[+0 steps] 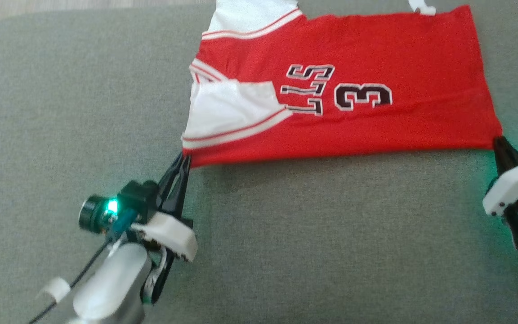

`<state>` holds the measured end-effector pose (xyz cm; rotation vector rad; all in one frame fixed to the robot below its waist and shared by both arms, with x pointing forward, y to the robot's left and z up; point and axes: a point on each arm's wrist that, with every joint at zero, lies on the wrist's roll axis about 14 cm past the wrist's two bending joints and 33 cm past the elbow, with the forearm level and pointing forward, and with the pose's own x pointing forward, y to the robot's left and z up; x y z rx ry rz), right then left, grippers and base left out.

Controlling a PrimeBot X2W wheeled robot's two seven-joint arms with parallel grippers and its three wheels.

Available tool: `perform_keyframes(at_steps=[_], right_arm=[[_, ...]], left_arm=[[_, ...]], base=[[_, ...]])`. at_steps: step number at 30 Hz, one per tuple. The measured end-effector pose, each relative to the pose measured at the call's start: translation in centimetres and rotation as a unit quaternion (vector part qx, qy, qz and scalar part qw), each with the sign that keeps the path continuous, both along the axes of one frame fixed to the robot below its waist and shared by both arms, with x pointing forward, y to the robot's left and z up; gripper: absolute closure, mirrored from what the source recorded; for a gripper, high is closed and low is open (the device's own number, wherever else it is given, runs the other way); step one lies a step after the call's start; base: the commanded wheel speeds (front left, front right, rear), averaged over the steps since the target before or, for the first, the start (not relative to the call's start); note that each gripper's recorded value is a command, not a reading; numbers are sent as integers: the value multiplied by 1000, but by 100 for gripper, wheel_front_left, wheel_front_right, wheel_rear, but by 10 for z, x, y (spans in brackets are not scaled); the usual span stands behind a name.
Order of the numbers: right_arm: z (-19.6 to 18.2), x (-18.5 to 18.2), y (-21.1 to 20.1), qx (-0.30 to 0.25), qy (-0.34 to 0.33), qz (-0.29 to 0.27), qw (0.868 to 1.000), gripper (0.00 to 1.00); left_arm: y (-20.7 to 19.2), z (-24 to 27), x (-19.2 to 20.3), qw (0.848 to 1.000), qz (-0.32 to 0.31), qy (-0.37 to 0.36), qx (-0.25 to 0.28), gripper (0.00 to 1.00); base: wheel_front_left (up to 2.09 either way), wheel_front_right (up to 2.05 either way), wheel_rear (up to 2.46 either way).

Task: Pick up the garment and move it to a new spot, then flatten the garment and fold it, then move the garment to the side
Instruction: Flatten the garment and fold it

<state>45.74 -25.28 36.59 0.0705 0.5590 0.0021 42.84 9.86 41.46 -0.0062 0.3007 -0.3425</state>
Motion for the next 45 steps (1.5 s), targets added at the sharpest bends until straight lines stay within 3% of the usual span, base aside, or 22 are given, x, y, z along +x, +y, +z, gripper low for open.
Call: perform_keyframes(at_steps=[18,25,26,27,28,29,30,31,32,33,34,35,45], right_arm=[[-9,-116,-25,2,15,6,1000,100],[-10,-141,-32,5,27,-5,1000,100],[-9,-142,-33,4,26,-8,1000,65],[-7,-143,-33,5,22,-10,1000,43],[-5,-141,-32,9,15,-12,1000,9],[-2,-139,-30,14,8,-13,1000,0],[2,-138,-28,18,1,-14,1000,0],[5,-137,-26,21,-6,-14,1000,0],[9,-136,-26,24,-13,-18,999,0],[11,-136,-27,25,-19,-20,999,0],[14,-136,-28,23,-24,-21,999,0],[17,-136,-29,21,-29,-23,999,0],[40,-125,-33,-7,-68,-15,998,0]], left_arm=[[-9,-33,-135,992,-1,120,-28,100],[-8,-28,-141,992,-5,122,-23,100],[-9,-29,-141,992,-7,123,-22,100],[-10,-30,-142,992,-9,124,-22,100],[-11,-30,-143,992,-12,127,-21,100],[-11,-31,-144,991,-14,130,-19,100],[-12,-32,-144,991,-16,130,-19,99],[-12,-33,-145,991,-18,132,-17,97],[-13,-34,-145,990,-19,136,-15,84],[-13,-35,-145,990,-20,137,-14,59],[-14,-35,-145,990,-22,139,-13,24],[-15,-34,-144,990,-25,139,-12,0],[-19,2,-91,996,-48,74,2,0]], base=[[0,0,0],[0,0,0],[0,0,0],[0,0,0],[0,0,0],[0,0,0],[0,0,0],[0,0,0],[0,0,0],[0,0,0],[0,0,0],[0,0,0],[0,0,0]])
